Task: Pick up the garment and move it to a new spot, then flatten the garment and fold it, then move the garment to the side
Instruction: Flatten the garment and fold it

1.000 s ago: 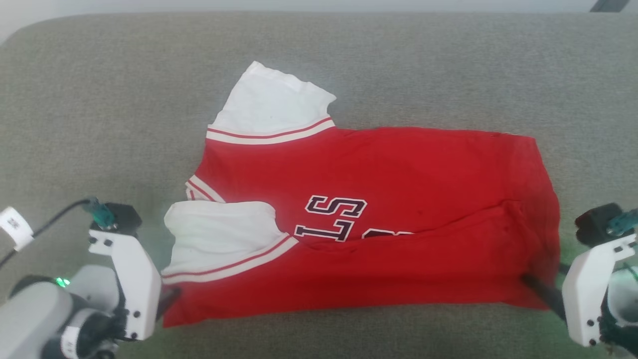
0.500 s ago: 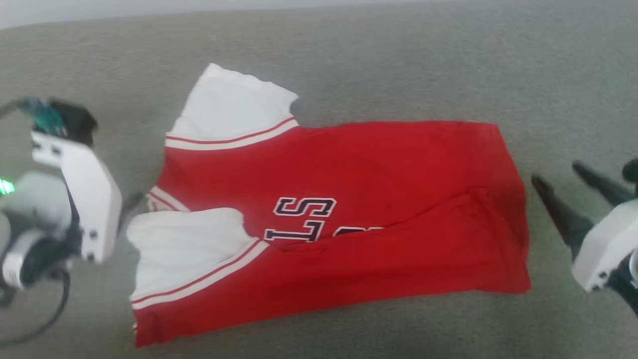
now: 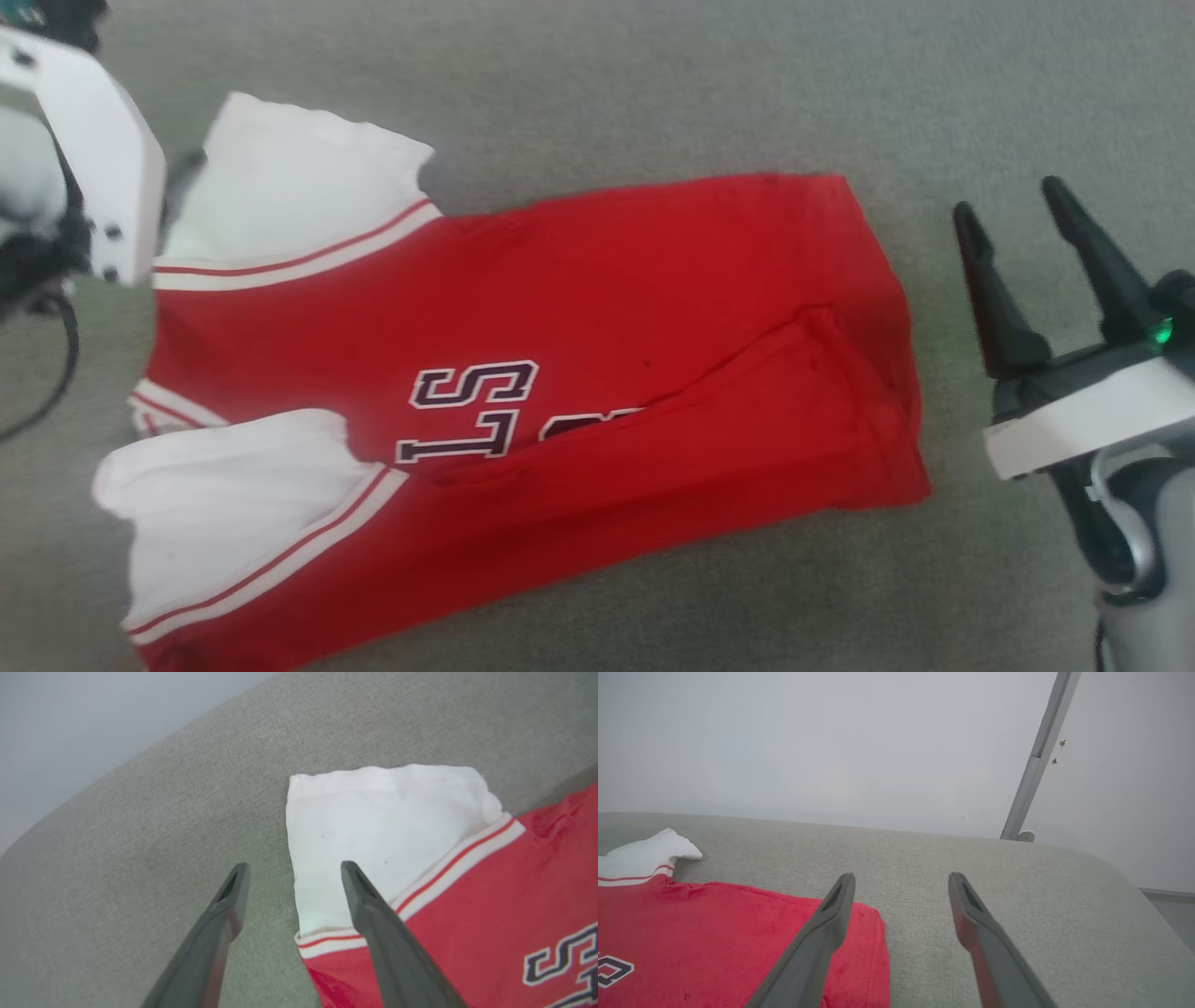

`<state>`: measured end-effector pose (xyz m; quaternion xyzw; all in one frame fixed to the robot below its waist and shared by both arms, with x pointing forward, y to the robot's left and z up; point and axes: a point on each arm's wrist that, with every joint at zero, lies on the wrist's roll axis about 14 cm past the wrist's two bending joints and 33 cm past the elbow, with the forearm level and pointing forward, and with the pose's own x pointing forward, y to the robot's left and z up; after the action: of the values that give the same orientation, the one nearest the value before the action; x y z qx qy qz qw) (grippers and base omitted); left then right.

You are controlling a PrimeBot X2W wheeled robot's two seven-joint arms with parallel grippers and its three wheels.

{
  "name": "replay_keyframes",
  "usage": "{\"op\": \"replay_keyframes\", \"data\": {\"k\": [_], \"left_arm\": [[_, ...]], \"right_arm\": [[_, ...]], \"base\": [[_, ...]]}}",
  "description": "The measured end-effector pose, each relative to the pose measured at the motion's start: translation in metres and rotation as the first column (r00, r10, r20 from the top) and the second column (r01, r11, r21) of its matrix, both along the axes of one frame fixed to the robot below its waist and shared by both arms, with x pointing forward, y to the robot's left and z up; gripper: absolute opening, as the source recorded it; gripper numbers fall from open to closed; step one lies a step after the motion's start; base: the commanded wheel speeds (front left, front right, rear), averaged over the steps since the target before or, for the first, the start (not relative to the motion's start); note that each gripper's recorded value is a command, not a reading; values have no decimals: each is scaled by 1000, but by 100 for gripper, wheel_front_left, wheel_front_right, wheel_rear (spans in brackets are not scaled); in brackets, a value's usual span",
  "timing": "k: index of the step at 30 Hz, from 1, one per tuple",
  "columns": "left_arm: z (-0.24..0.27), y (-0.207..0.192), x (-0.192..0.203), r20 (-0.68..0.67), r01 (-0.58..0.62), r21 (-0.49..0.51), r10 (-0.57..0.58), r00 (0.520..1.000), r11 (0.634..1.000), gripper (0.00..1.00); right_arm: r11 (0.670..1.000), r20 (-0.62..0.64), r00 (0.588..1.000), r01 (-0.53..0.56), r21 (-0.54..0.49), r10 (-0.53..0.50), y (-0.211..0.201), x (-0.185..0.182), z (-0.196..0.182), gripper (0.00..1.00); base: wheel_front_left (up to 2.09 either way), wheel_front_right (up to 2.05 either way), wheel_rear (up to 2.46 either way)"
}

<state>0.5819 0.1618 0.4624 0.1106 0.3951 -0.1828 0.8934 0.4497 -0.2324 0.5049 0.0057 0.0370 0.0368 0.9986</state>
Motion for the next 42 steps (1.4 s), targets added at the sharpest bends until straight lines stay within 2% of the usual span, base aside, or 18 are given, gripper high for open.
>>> {"op": "replay_keyframes", "data": {"k": [7, 18, 19, 20, 21, 26, 34, 37, 42], "left_arm": [[-29, -9, 33, -34, 8, 6, -8, 999, 1000, 100], [-78, -16, 45, -196, -39, 6, 39, 980, 999, 100], [-78, -16, 45, -196, -39, 6, 39, 980, 999, 95], [-80, -17, 45, -209, -48, 1, 47, 977, 999, 39], [-81, -17, 45, -221, -61, -12, 57, 974, 998, 0], [-88, -24, 44, -258, -83, -41, 69, 964, 996, 0], [-85, -26, 42, -243, -78, -58, 62, 968, 995, 0], [-83, -24, 42, -234, -79, -60, 63, 970, 995, 0], [-81, -21, 40, -218, -81, -66, 65, 974, 995, 0]], "right_arm": [[1000, -46, 999, 25, 8, -24, -6, 0, -25, 100], [999, -114, 993, 23, 22, -21, -7, 5, -48, 100], [999, -114, 993, 23, 22, -21, -7, 5, -48, 100], [999, -127, 992, 20, 27, -16, -6, 6, -50, 100], [999, -139, 990, 15, 30, -11, -5, 7, -52, 100], [999, -244, 970, -9, 53, 22, 1, 19, -64, 100], [994, -446, 888, -107, 38, 112, 19, 48, -82, 100], [991, -525, 843, -134, 8, 118, 21, 56, -91, 100], [983, -661, 740, -184, -17, 127, 29, 61, -111, 100]], "base": [[0, 0, 0], [0, 0, 0], [0, 0, 0], [0, 0, 0], [0, 0, 0], [0, 0, 0], [0, 0, 0], [0, 0, 0], [0, 0, 0]]}}
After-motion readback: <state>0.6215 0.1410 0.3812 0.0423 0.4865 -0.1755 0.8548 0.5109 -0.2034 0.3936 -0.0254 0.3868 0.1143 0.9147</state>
